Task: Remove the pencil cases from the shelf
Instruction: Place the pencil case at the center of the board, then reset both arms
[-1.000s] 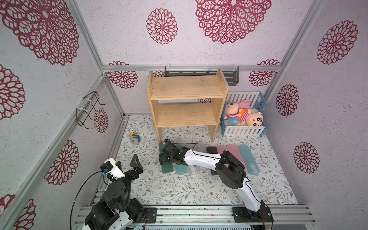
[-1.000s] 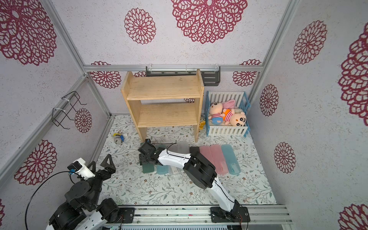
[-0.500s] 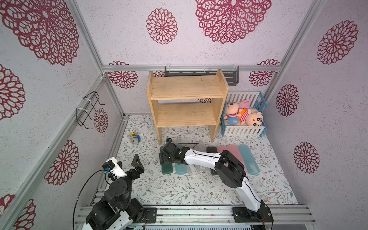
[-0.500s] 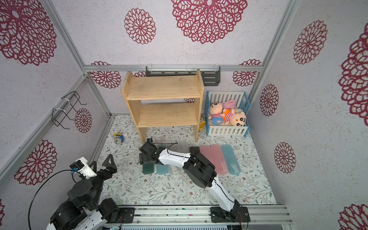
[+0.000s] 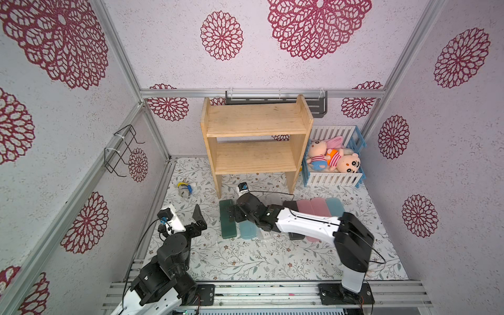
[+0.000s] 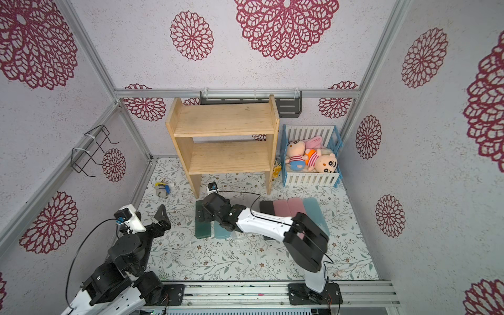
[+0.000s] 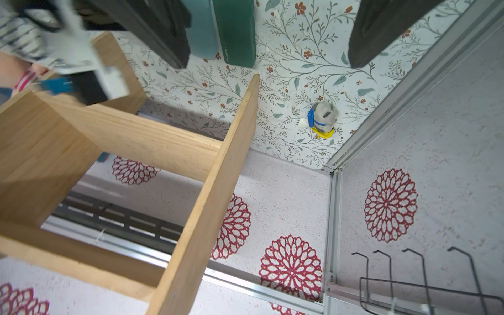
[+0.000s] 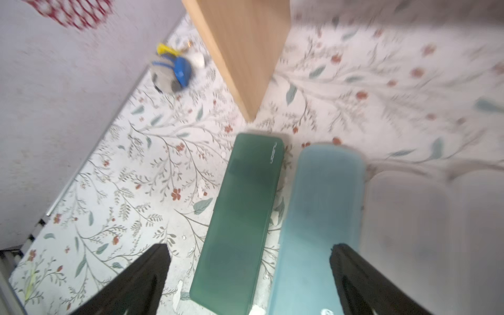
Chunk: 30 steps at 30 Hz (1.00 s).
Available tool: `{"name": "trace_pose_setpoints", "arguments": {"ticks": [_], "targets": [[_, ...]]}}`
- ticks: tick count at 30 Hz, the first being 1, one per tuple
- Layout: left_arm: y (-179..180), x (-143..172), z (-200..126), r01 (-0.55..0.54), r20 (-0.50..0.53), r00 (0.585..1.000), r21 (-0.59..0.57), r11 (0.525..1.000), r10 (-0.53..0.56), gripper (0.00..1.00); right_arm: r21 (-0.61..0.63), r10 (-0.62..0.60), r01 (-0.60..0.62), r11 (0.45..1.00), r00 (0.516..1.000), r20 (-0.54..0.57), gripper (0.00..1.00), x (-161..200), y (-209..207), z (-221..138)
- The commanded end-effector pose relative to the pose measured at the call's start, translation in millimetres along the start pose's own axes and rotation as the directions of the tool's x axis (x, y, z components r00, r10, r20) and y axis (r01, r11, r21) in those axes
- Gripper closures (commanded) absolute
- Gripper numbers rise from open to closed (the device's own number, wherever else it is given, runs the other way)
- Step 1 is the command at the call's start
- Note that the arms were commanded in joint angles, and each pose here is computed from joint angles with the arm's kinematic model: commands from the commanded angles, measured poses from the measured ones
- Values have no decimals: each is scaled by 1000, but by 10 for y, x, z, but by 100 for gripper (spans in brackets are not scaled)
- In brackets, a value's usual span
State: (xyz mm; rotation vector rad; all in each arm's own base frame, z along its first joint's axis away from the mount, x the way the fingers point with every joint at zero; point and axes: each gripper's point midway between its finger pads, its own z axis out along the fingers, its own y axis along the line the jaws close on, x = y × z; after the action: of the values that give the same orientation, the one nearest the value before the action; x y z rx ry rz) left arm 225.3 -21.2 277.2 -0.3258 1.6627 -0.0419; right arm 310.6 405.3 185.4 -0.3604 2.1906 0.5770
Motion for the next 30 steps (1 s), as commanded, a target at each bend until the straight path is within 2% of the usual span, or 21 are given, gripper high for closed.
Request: {"name": "trace_pose_setpoints", "arguments": {"ticks": [1,3,6,10,15,19,24,26,30], "targets": [[-206,-81,197,-88,40,995,28,996,86,3,33,-43,36,999,972,231,1,-550,-167,-587],[-232,-30,408,-100,6,995,33,994,100,3,67,-65,49,997,964,258,1,-556,-355,-815],[-51,45,734,-86,-62,995,-21,996,84,3,111,-61,30,993,956,288,1,-558,-684,-1107],[207,21,1017,-121,-42,992,-95,988,118,3,178,-39,-26,984,935,352,1,-611,-1195,-1522],[448,196,1308,-138,-55,989,-84,987,134,3,298,-36,-104,949,902,430,1,-717,-1911,-1999],[747,512,1438,-172,-110,982,-151,973,156,3,387,-41,-141,911,904,425,1,-684,-2379,-2148],[840,694,1529,-163,-4,987,-103,981,164,3,504,-35,-204,839,905,424,1,-570,-3031,-2201],[851,760,1593,-173,6,985,-90,981,174,3,532,-48,-212,819,900,432,1,-542,-3235,-2208],[829,936,1729,-153,15,988,-25,988,153,3,571,-169,-129,811,882,439,1,-385,-3503,-2086]]}}
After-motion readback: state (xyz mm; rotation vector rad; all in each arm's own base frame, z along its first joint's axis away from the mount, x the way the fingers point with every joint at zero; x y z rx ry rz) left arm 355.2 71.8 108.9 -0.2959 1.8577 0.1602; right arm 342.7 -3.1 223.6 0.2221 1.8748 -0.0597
